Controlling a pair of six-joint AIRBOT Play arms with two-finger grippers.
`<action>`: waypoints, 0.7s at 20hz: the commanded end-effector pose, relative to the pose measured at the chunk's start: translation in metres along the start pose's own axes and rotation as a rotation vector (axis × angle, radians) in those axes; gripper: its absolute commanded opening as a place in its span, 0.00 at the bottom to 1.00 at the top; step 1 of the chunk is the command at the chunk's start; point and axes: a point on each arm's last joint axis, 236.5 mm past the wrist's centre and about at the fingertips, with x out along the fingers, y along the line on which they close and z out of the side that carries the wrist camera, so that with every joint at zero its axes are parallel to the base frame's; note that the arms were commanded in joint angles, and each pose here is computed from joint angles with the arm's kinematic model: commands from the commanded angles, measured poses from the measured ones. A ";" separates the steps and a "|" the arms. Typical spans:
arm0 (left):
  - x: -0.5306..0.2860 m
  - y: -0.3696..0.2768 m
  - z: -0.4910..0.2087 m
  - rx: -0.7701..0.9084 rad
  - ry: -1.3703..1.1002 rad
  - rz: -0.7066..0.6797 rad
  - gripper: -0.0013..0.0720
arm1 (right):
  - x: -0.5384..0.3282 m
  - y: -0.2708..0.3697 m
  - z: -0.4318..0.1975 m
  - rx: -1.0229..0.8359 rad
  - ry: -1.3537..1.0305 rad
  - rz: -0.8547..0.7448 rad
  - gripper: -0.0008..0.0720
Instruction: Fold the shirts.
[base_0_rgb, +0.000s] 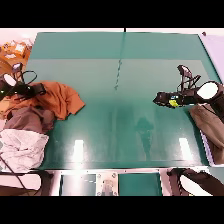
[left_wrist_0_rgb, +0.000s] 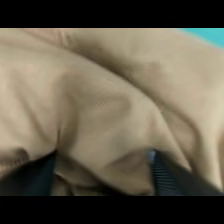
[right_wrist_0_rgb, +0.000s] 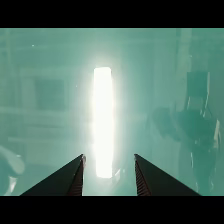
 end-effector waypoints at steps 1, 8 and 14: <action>0.020 0.009 0.004 -0.014 0.004 0.007 0.22 | 0.000 0.000 0.002 0.000 -0.007 0.001 0.52; -0.072 -0.054 0.077 0.097 -0.069 -0.080 0.04 | -0.003 -0.002 0.006 0.003 -0.017 -0.002 0.05; -0.237 -0.256 0.087 0.402 -0.338 -0.371 0.04 | -0.024 -0.018 0.034 0.025 -0.084 -0.021 0.03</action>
